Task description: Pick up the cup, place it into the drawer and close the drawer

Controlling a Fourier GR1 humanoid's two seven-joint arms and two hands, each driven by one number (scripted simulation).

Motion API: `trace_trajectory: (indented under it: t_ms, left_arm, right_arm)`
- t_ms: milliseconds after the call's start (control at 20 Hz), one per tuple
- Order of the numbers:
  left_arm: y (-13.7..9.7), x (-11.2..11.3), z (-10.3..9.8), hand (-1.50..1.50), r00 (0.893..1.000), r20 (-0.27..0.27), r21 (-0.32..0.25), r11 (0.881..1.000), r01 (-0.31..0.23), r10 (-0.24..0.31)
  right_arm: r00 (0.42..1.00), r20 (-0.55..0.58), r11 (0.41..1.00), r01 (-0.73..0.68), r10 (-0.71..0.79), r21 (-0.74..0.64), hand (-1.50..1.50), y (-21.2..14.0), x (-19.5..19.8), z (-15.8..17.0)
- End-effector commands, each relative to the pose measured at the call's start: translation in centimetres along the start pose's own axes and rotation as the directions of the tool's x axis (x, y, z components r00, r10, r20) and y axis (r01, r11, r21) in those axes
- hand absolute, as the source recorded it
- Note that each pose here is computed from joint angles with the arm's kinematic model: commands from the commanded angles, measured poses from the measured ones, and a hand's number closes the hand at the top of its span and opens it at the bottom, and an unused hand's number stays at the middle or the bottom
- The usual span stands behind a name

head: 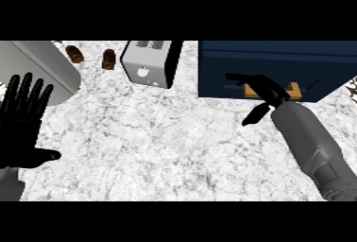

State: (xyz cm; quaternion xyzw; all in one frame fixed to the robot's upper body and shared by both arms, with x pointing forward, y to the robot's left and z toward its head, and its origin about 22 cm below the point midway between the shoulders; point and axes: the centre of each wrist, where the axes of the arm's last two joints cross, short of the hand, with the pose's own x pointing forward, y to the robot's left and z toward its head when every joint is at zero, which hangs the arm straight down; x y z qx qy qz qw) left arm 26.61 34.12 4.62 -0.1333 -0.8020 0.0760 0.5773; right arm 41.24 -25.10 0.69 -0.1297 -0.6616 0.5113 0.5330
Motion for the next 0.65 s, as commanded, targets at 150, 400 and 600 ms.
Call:
trace_trajectory:
  t_ms: [150,400,600]
  left_arm:
    - [-0.8,-0.8,-1.0,-1.50,1.000,-0.005,-0.032,0.999,0.010,-0.010]
    - [-0.3,-0.6,-1.6,-1.50,1.000,0.010,-0.032,0.999,0.015,-0.015]
    - [-0.3,-1.9,-0.4,-1.50,1.000,-0.005,-0.019,1.000,0.014,-0.014]
  right_arm:
    - [0.993,-0.114,0.999,-0.015,0.012,-0.030,-1.50,-3.0,-0.9,0.1]
    - [0.994,-0.110,0.999,-0.016,0.011,-0.043,-1.50,-5.4,-1.0,0.3]
    - [0.994,-0.105,0.999,-0.003,-0.001,-0.041,-1.50,-5.4,-2.0,1.3]
